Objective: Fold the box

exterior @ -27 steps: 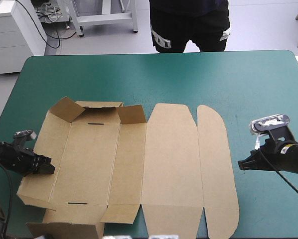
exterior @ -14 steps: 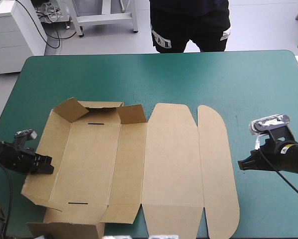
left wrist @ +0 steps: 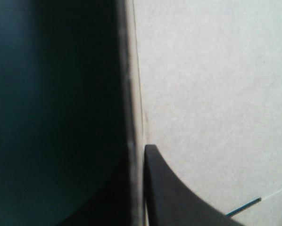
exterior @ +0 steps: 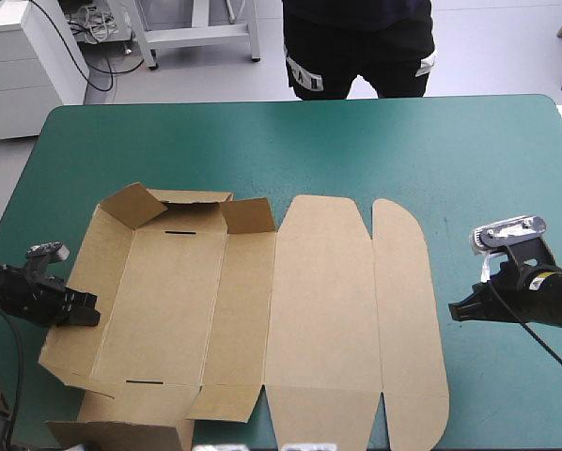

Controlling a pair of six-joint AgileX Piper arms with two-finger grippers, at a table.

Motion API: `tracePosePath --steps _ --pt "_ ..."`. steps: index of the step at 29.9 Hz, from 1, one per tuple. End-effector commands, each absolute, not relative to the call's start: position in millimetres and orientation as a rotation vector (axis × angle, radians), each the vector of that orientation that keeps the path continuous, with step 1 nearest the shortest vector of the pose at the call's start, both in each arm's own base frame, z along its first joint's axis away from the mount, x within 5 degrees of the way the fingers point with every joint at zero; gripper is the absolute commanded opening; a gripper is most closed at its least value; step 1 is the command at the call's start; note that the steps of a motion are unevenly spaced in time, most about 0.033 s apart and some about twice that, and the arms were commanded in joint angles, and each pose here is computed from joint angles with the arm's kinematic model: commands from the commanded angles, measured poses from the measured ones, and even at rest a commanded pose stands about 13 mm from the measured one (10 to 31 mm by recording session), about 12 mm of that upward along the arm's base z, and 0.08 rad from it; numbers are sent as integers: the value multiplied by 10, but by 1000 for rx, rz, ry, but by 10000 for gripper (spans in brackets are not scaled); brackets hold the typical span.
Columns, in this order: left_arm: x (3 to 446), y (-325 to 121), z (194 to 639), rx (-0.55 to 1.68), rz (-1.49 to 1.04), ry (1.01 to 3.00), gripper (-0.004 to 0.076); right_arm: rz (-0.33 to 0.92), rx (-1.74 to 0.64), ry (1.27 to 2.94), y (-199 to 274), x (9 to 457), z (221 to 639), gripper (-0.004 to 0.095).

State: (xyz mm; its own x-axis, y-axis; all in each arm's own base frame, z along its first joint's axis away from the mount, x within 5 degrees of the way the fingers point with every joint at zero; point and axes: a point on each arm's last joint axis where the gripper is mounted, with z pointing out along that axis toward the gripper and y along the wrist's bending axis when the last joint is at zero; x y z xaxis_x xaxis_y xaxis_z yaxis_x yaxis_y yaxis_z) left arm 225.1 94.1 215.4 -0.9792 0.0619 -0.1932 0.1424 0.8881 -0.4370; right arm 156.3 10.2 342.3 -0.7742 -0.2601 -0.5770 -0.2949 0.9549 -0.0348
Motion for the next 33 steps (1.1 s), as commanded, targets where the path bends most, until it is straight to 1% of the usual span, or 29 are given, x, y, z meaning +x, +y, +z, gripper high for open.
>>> tracePosePath --steps 1,6,9,12,19,27,33 --pt "2334 860 2418 251 -691 2828 -8 60 -382 2429 93 1570 3532 86" --pt "2519 722 2619 428 -556 2824 -8 60 -382 2429 93 1570 3532 86" --pt "2675 595 2794 543 -403 2803 -8 60 -382 2429 93 1570 3532 86" --pt "2832 390 2985 693 -257 2734 -8 60 -382 2429 93 1570 3532 86" --pt "3077 -226 3308 1010 22 2478 -8 59 -384 2428 93 1570 3532 86" --pt "3168 -914 3531 1191 337 2145 -8 59 -384 2428 93 1570 3532 86" --pt "3176 -1374 3547 1278 502 1946 -8 61 -385 2433 93 1567 3529 87"
